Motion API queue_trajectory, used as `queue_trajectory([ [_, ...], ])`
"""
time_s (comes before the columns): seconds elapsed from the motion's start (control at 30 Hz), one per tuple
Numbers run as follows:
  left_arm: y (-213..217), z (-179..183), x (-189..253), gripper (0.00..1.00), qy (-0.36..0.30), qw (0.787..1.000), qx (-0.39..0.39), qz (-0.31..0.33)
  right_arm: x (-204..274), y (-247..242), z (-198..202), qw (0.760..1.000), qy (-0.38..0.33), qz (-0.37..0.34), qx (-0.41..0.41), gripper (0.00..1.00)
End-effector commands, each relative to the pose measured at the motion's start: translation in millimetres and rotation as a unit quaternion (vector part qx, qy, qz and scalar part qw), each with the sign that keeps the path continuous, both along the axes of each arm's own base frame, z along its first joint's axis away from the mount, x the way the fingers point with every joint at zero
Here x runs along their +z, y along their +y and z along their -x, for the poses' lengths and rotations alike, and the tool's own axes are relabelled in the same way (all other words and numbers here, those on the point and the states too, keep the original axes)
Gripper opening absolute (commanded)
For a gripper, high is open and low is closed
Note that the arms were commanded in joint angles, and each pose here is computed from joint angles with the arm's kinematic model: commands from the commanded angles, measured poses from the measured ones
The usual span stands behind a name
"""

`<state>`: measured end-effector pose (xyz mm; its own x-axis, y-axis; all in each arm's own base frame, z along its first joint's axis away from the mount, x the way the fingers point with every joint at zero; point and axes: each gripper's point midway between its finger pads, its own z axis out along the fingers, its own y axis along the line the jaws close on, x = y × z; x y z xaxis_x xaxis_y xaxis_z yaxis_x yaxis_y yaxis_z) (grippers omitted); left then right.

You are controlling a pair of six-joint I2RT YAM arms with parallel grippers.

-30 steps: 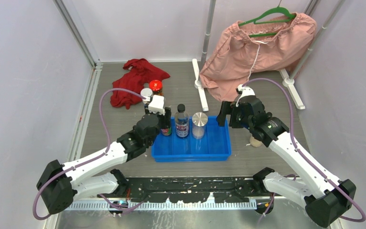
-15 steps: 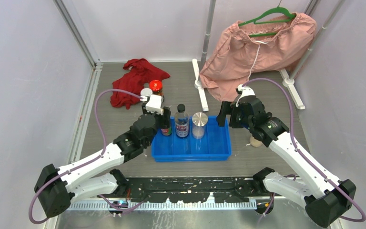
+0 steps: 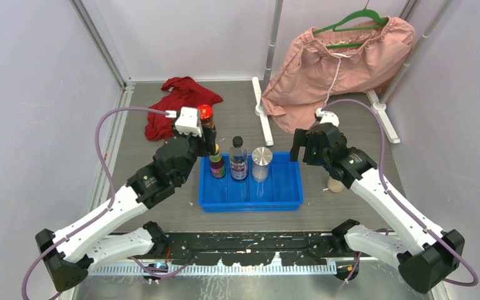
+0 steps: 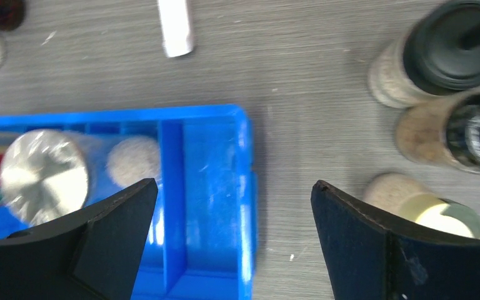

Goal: Organize the condiment bottles
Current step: Pick up the bottle from the center of the board.

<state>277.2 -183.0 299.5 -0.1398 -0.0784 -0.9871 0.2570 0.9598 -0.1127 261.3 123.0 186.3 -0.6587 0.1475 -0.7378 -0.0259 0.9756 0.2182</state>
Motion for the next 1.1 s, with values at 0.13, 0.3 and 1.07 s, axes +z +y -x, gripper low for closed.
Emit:
queue_trajectory([
  [0.13,23.4,15.8,4.8,0.58,0.091,0.995,0.039,-0.031,4.2,-71.9,-31.8,0.983,0.004,0.073,-0.170,1.00],
  [0.3,18.6,22.4,-2.6,0.58,0.102,0.994,0.016,-0.025,-1.3,-104.0,-50.0,0.973,0.023,0.066,-0.218,1.00],
  [1.07,-15.9,8.8,-28.9,0.59,0.128,0.990,-0.027,-0.054,-28.8,-141.3,-97.8,0.969,0.081,0.085,-0.219,1.00],
])
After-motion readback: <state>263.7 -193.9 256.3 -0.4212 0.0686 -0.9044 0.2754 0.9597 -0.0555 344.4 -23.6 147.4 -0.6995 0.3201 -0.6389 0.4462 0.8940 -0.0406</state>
